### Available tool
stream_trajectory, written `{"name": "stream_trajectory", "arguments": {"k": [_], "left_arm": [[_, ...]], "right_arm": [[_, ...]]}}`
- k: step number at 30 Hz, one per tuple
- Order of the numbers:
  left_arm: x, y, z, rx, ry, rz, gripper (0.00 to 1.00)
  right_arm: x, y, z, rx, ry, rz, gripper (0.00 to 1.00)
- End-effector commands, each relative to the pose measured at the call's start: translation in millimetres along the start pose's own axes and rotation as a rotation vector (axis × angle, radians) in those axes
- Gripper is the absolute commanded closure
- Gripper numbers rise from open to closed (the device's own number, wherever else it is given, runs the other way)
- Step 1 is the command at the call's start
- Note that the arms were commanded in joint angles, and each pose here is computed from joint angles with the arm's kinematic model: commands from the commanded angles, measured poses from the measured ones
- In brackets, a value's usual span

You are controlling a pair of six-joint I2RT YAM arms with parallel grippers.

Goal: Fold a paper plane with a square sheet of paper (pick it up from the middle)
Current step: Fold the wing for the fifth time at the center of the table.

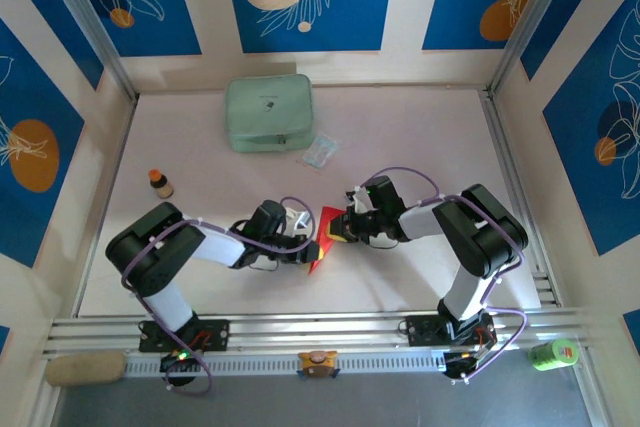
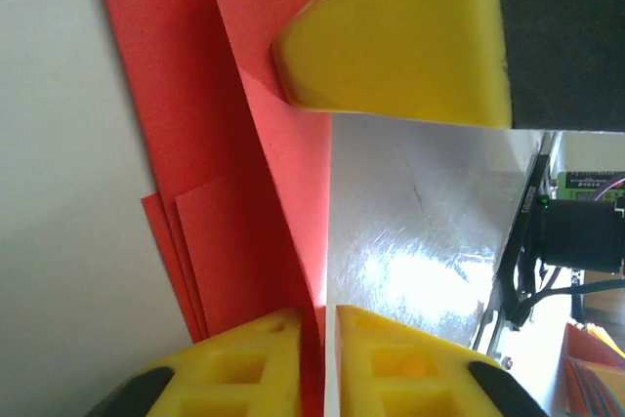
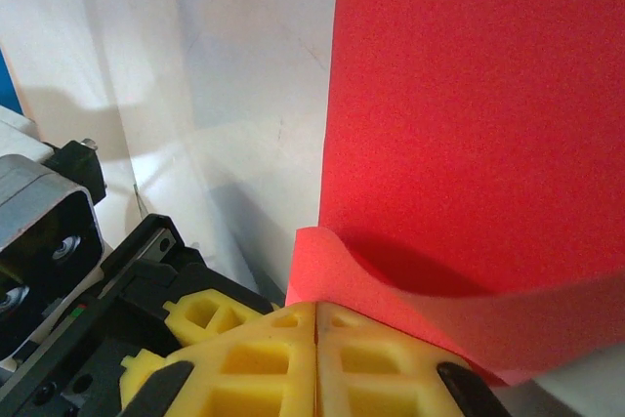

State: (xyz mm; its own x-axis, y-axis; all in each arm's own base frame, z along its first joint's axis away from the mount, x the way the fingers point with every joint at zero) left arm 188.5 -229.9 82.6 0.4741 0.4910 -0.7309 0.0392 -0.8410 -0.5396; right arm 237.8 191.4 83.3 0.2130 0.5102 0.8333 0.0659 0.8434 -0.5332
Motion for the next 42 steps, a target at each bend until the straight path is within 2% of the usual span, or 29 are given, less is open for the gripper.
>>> {"name": "stream_trajectory", "arguments": {"k": [1,9,16,25,42], "left_arm": [[4,-2,-5,-0.036,-0.013,-0.006,0.81],[10,5,-8,-0.035,-0.041,-0.014,0.81],[20,1,-2,-0.038,-0.102,-0.072,1.0],[29,-4,5,-0.046,-0.17,-0.109,1.0],[40,-6,10,-0.053,-0.246,-0.115,1.0]], "right_arm": [[2,3,-1,0.023,-0.007,-0.012,0.92],[1,3,-1,0.027,-0.006,-0.016,0.92],[4,-1,0,0.014,-0.013,-0.026,0.91],[5,-20,-6,-0.046,-0.017,-0.031,0.88],[12,4,-14,0.039,-0.054,-0.022,0.91]]}}
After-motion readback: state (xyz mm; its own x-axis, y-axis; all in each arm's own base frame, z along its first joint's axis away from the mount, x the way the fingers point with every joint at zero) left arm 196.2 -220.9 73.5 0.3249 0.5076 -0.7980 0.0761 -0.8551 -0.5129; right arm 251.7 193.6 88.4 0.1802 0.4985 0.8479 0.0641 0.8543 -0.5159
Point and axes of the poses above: each hand's point on the last joint's axis, 136 mm out from that joint toward the fingers, its own y axis out along the fingers, its own x axis along the line the jaws close on, z = x × y, the point moved 10 cm from there along -y, back along the fingers, and after that the axes turned 11 degrees about y, right-handed, at the moved point
